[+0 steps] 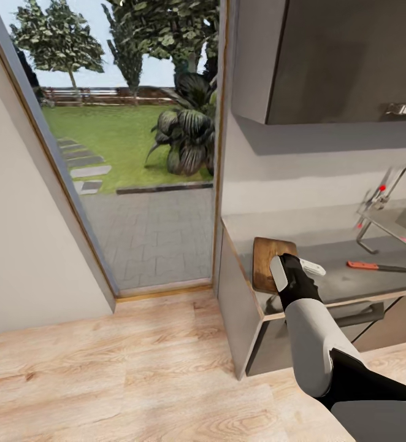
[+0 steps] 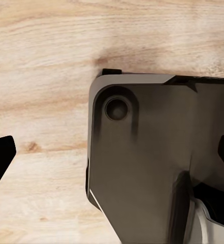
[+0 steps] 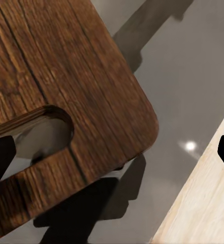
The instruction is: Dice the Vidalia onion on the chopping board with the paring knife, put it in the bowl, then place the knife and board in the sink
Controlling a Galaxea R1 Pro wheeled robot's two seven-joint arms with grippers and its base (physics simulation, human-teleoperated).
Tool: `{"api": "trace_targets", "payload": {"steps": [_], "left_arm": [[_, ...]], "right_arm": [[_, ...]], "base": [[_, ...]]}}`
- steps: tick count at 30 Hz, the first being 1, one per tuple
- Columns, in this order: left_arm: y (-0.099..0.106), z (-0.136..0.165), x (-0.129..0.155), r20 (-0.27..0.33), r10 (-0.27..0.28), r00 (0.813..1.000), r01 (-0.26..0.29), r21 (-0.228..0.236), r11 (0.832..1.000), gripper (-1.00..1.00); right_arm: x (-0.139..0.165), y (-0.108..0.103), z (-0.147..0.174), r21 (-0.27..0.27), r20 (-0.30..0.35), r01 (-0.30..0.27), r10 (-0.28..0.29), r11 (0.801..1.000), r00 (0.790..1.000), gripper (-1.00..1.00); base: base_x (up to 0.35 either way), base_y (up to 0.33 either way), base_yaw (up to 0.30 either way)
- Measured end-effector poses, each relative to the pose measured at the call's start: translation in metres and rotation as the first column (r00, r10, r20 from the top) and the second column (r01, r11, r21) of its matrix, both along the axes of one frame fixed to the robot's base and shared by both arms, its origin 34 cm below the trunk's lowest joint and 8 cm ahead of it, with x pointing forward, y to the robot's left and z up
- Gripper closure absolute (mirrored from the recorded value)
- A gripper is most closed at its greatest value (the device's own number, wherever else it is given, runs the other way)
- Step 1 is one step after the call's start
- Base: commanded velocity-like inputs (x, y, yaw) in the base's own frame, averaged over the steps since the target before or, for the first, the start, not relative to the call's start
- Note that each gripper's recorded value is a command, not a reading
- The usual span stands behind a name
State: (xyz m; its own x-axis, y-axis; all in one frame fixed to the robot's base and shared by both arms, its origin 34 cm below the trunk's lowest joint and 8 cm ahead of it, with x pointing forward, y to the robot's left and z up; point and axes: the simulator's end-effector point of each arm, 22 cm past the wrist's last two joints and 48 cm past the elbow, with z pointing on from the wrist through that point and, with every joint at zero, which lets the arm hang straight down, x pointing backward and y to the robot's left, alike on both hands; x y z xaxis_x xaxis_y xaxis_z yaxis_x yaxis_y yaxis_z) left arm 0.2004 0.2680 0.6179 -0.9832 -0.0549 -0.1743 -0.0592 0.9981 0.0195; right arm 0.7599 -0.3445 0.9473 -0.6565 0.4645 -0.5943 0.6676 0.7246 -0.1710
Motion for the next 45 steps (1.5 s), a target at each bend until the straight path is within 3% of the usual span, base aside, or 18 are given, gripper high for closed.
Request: {"api": "trace_targets", "payload": {"steps": [37, 45], "left_arm": [[0.000, -0.004, -0.021, -0.053, 0.000, 0.999, 0.000, 0.000, 1.000, -1.00], [0.000, -0.005, -0.025, -0.062, -0.002, 0.998, 0.002, 0.000, 1.000, -1.00]], "right_arm": [[-0.005, 0.001, -0.036, -0.009, -0.061, -0.010, 0.009, 1.000, 0.998, -1.00], [-0.002, -0.001, -0.037, 0.002, -0.047, 0.004, -0.004, 1.000, 0.999, -1.00]], "base": [[0.010, 0.008, 0.000], [0.000, 0.000, 0.000]]}}
